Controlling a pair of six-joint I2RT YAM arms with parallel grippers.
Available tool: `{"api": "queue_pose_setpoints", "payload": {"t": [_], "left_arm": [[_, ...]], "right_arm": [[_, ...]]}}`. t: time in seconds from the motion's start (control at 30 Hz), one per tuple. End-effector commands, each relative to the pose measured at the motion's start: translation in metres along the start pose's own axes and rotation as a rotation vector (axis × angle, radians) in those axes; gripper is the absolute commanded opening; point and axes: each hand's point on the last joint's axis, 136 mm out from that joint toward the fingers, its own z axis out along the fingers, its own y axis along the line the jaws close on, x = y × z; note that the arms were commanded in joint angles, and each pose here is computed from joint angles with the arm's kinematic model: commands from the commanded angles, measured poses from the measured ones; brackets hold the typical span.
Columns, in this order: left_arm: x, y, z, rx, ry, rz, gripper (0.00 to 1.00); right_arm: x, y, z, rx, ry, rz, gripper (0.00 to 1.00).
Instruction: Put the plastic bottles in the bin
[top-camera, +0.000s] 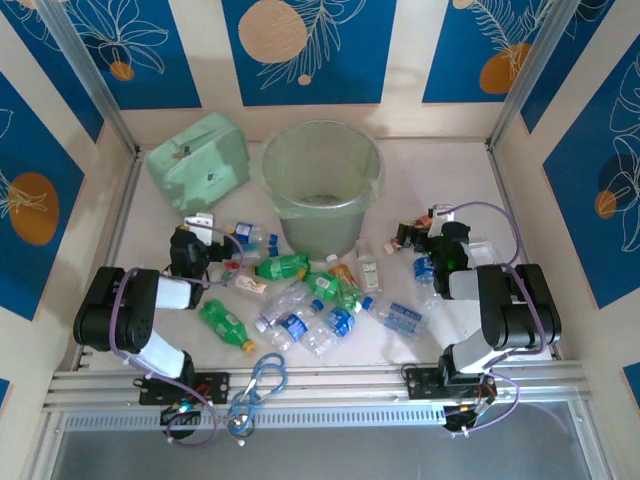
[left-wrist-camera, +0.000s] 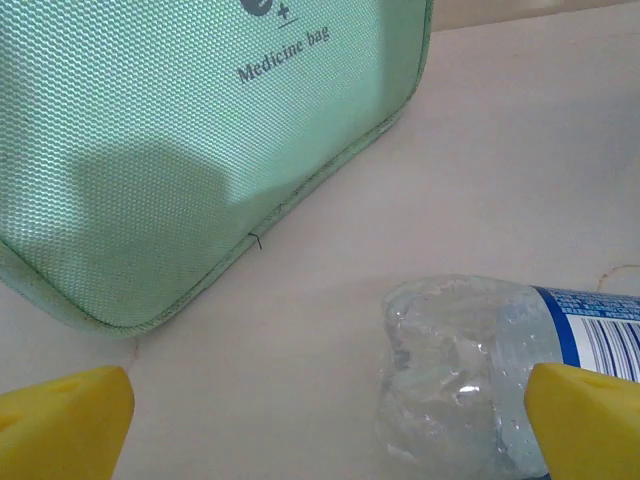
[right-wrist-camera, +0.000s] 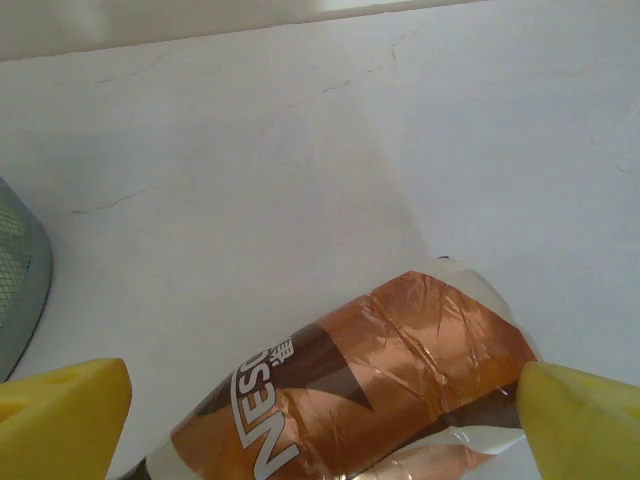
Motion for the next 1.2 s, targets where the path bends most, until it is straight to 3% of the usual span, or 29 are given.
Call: {"api": "queue_pose_setpoints", "payload": {"t": [0.0, 1.17], "left_arm": [[-0.0078, 0.0001, 0.0037, 0.013, -0.016, -0.004, 1.0], [-0.0094, 0.0015, 0.0031, 0.006, -0.02, -0.004, 1.0]], "right_arm": [[-0.0143, 0.0072, 0.0013, -0.047, -0.034, -0.021, 0.99], [-0.0202, 0.006, 0.0008, -0.044, -0.051, -0.011, 0.99]]}}
